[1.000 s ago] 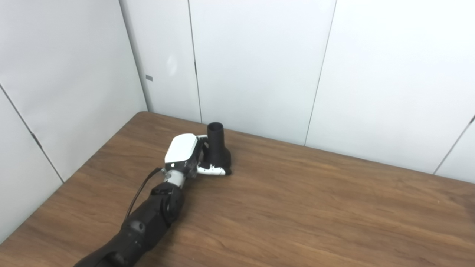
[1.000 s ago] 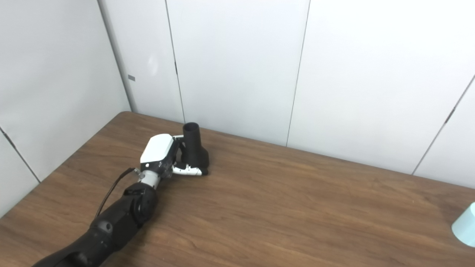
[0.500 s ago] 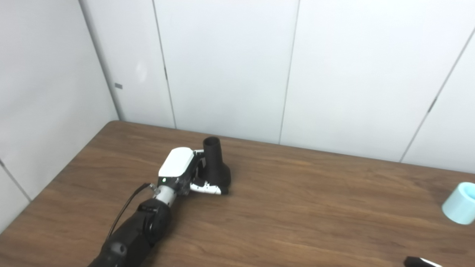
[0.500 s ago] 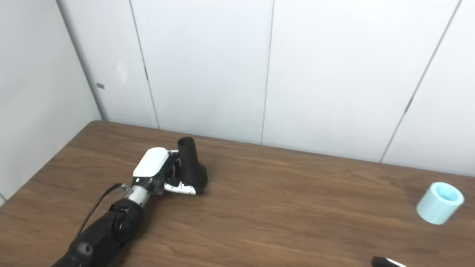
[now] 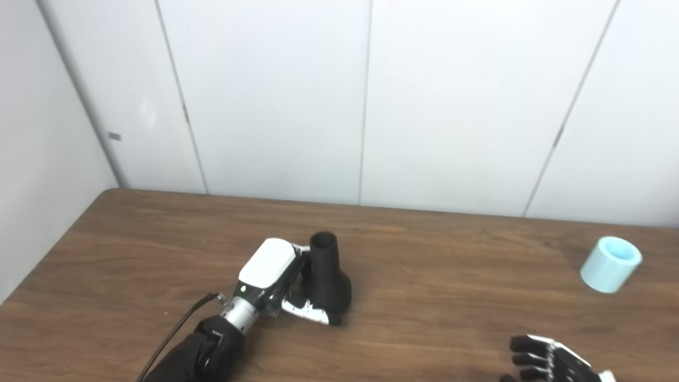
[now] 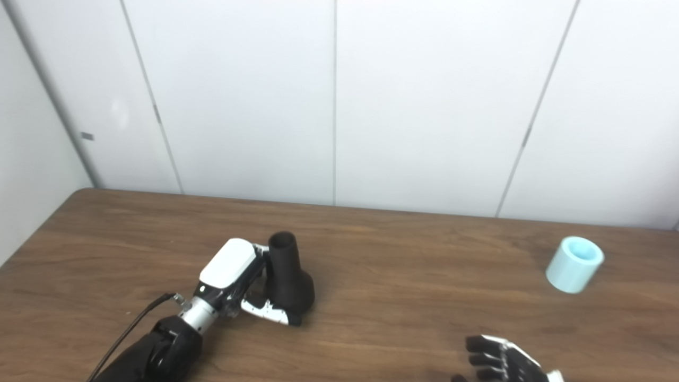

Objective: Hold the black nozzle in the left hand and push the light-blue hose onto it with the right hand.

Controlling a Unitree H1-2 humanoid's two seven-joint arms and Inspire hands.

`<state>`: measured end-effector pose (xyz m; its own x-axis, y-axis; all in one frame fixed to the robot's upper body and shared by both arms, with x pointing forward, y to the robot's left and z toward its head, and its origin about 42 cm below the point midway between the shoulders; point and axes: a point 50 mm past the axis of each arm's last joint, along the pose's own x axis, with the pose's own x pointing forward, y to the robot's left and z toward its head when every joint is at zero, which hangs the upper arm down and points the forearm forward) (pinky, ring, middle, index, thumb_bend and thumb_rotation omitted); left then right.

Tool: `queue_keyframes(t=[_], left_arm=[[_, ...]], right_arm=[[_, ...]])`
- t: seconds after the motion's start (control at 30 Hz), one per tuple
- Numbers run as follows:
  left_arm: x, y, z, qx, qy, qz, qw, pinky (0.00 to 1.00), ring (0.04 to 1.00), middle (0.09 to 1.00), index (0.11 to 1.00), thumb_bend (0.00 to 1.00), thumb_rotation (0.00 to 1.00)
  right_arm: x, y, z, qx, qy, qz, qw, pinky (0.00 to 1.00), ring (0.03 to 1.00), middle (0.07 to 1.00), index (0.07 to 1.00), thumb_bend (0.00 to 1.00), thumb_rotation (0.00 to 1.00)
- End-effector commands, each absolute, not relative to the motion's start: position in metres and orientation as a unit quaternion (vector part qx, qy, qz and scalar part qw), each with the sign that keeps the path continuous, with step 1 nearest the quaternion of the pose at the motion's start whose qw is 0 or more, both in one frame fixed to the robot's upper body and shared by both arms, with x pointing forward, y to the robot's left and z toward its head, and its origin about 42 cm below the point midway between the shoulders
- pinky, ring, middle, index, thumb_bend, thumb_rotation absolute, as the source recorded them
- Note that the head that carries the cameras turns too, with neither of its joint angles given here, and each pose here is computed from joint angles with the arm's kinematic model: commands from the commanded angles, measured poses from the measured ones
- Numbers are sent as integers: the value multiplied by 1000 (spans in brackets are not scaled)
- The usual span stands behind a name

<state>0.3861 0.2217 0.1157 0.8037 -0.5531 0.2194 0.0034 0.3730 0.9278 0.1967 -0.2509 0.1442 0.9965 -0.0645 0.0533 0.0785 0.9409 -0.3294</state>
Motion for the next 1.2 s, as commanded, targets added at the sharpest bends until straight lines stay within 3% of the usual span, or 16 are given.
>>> queue_keyframes(t=[0.0,0.33,0.47,0.67,0.97,1.03,1.07,1.17], left_arm=[[339,189,60,482,-232,-225,814,375,493,520,489,509,55],[315,150,58,464,-295,-270,790,406,530,543,490,508,58],[309,145,62,452,-302,-274,794,397,528,546,490,508,56],[300,137,62,445,-312,-280,792,404,530,542,489,511,49],[296,131,60,441,-313,-278,794,402,527,540,490,510,48],[296,132,61,439,-311,-278,796,403,528,541,490,509,49],[296,132,61,438,-310,-278,797,403,528,541,490,509,50],[297,134,60,438,-309,-277,797,402,529,543,490,509,50]], right_arm=[[208,-238,159,-143,-57,-45,987,571,631,660,628,288,0],[220,-219,162,-177,-64,-47,981,493,588,625,612,320,0],[223,-216,165,-190,-64,-51,978,363,480,536,613,336,0],[225,-219,169,-185,-59,-53,980,498,597,631,610,339,30],[223,-228,172,-169,-72,-70,980,499,597,634,605,328,7],[221,-233,178,-176,-94,-95,975,486,590,626,619,351,118],[221,-236,180,-181,-115,-118,970,467,575,614,627,392,238],[222,-248,186,-195,-173,-181,948,577,658,675,658,541,454]])
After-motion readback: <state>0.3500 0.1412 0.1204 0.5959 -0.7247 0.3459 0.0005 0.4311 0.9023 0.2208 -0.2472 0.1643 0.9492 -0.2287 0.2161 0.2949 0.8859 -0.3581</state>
